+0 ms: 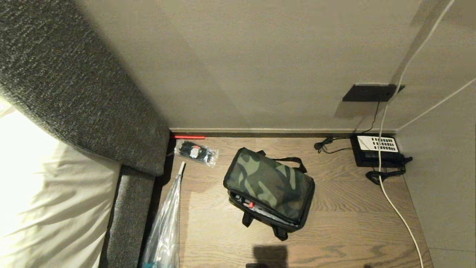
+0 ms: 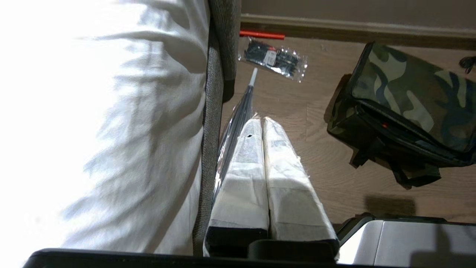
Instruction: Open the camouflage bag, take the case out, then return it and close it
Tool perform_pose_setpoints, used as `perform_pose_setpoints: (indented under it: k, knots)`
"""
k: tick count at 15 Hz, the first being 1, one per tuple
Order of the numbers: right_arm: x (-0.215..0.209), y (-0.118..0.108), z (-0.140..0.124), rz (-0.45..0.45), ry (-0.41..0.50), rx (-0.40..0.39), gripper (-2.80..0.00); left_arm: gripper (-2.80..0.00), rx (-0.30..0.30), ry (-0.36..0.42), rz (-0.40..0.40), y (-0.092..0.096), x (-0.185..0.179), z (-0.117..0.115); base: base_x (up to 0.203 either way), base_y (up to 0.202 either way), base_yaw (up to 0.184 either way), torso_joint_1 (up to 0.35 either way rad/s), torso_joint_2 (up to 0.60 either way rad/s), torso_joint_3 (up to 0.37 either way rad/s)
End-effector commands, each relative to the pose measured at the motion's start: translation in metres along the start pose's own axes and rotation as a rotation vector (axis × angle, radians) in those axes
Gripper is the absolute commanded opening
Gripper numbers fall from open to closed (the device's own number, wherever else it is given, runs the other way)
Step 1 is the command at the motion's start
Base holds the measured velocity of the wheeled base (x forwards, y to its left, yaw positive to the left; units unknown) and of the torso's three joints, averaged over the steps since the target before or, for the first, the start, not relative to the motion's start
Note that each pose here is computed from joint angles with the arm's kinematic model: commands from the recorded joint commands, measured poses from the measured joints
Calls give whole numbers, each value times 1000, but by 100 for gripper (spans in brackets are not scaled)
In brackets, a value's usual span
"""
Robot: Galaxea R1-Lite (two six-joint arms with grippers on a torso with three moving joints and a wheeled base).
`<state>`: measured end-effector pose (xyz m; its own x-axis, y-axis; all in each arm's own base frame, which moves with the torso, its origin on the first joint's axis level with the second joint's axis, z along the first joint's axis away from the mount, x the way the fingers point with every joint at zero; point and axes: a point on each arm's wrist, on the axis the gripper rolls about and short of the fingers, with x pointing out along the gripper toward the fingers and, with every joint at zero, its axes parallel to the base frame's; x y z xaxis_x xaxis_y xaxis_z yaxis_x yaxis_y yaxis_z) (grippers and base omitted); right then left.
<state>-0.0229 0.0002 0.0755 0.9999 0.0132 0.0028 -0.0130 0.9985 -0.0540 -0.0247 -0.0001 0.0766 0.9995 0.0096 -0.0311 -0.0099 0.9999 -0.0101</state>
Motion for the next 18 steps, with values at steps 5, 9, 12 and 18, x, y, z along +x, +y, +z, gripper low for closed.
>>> perform_pose_setpoints:
  k: [5,9,12,18]
  knots:
    - [0,0,0,1,0,-1,-280,-280,-2,-1,1,0,0,0,0,0,0,1,3,205]
    - [0,0,0,2,0,0,-280,-280,-2,0,1,0,0,0,0,0,0,3,4,206]
    - [0,0,0,1,0,-1,-280,-280,-2,-2,1,0,0,0,0,0,0,4,-4,209]
    - [0,0,0,1,0,-1,-280,-280,-2,-2,1,0,0,0,0,0,0,1,1,205]
